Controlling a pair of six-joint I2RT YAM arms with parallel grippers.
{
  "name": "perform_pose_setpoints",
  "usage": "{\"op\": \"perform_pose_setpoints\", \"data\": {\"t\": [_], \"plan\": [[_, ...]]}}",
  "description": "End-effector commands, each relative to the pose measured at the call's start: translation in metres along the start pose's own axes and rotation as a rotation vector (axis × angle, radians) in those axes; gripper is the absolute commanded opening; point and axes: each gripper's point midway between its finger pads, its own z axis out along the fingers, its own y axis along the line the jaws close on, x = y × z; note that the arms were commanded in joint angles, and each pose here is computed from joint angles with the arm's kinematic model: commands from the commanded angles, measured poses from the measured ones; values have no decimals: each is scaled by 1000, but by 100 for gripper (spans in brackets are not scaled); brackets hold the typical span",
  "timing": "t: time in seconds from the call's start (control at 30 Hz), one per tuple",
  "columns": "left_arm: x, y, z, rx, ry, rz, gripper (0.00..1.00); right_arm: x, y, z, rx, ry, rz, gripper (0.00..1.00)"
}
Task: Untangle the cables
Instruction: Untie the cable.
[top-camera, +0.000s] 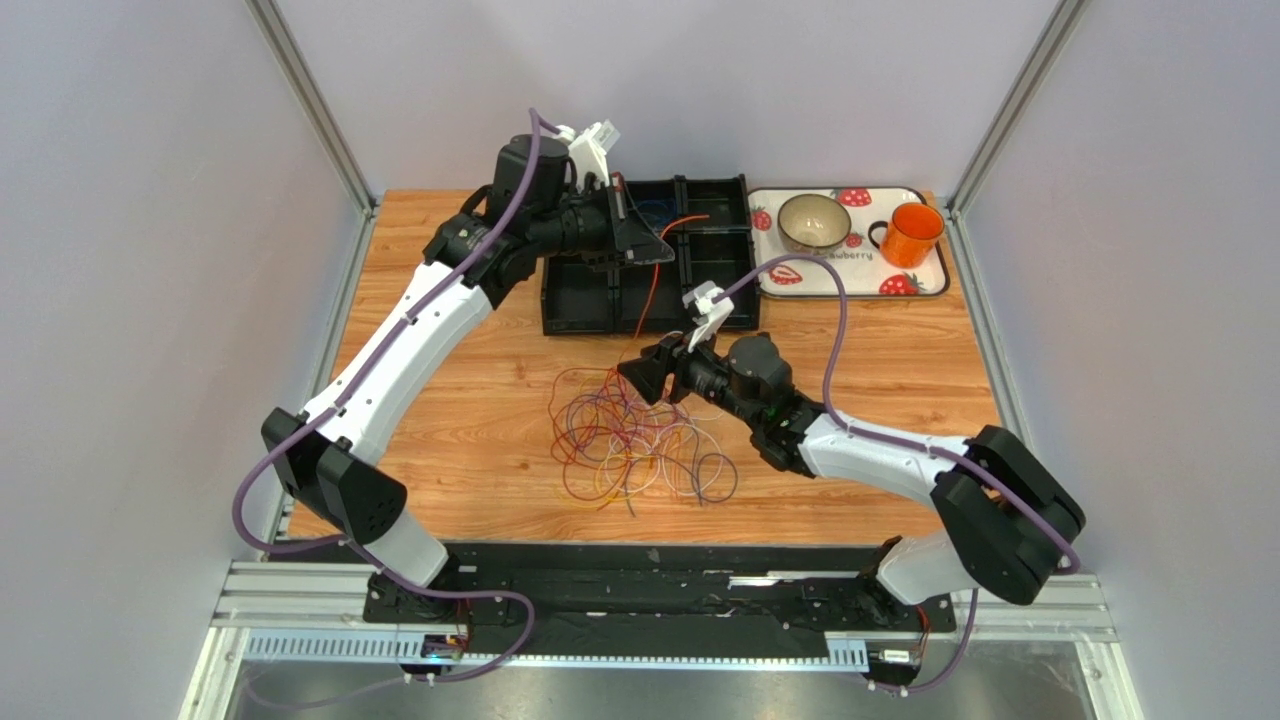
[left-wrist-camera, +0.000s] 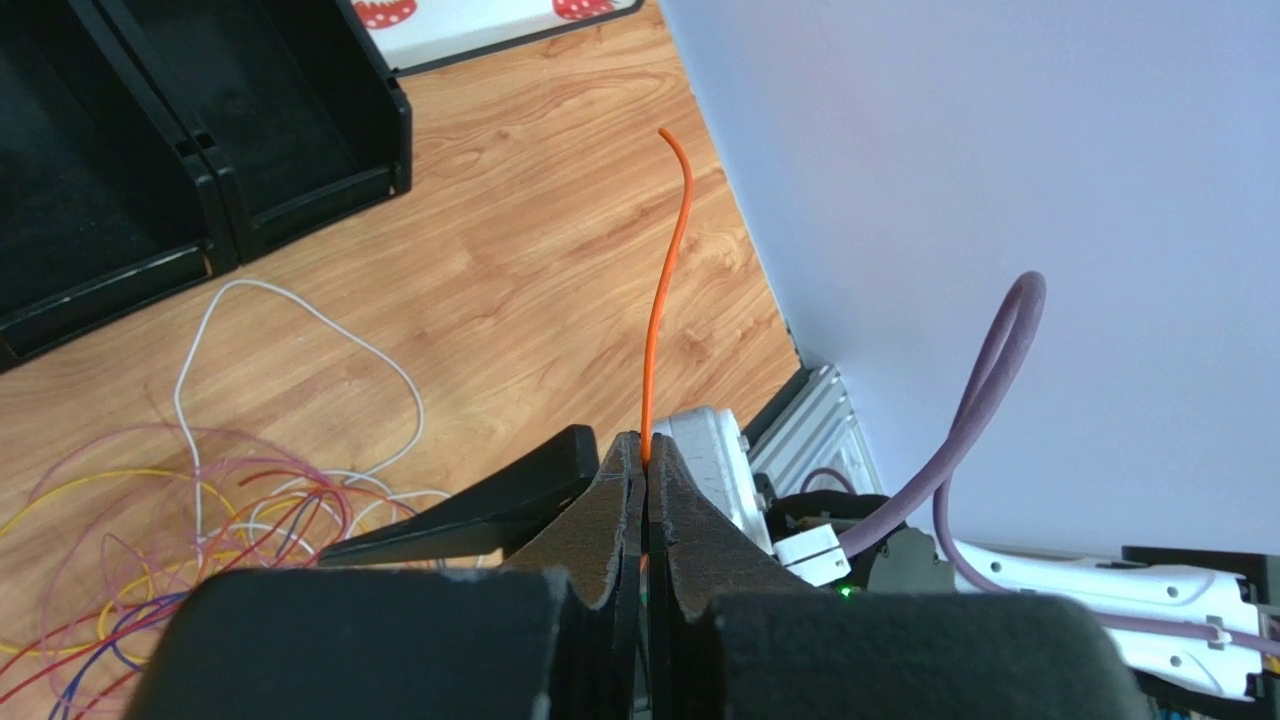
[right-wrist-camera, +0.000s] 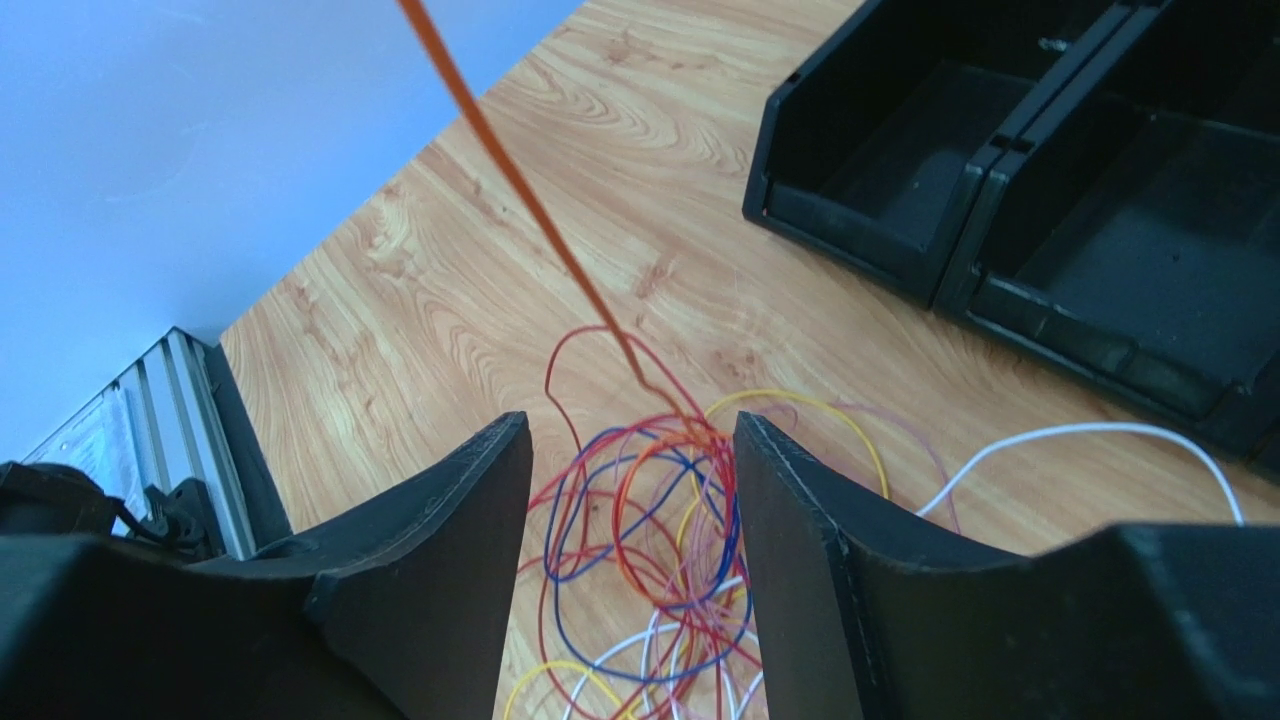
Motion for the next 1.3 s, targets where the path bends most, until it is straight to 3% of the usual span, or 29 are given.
{"op": "perform_pose_setpoints", "data": {"t": [0.0,0.47,0.63,0.83,0.93,0.97,1.07,1.27], "plan": [[-18,-23,-10,66,-53,12,0,-40,13,19,-32,-130,-49,56],[-35,-48,-18,126,-84,5,0,-30,5,31,1,-125,-54,45],[-39,-53,-22,125,-85,17,0,-31,6,30,6,-117,-61,21],[-40,-53,-27,117,-89,50,0,-39,11,25,13,-87,-45,3],[-34,-36,-29,35,-84,73,37,-59,18,19,30,-64,-38,0],[-36,-21,-31,-38,-107,87,69,-73,24,17,31,-79,-40,0],[-19,15,-42,-195,-108,73,83,-89,19,4,104,-64,-41,0],[20,47,-62,-251,-147,58,86,-101,-4,-9,289,-19,-25,0]]}}
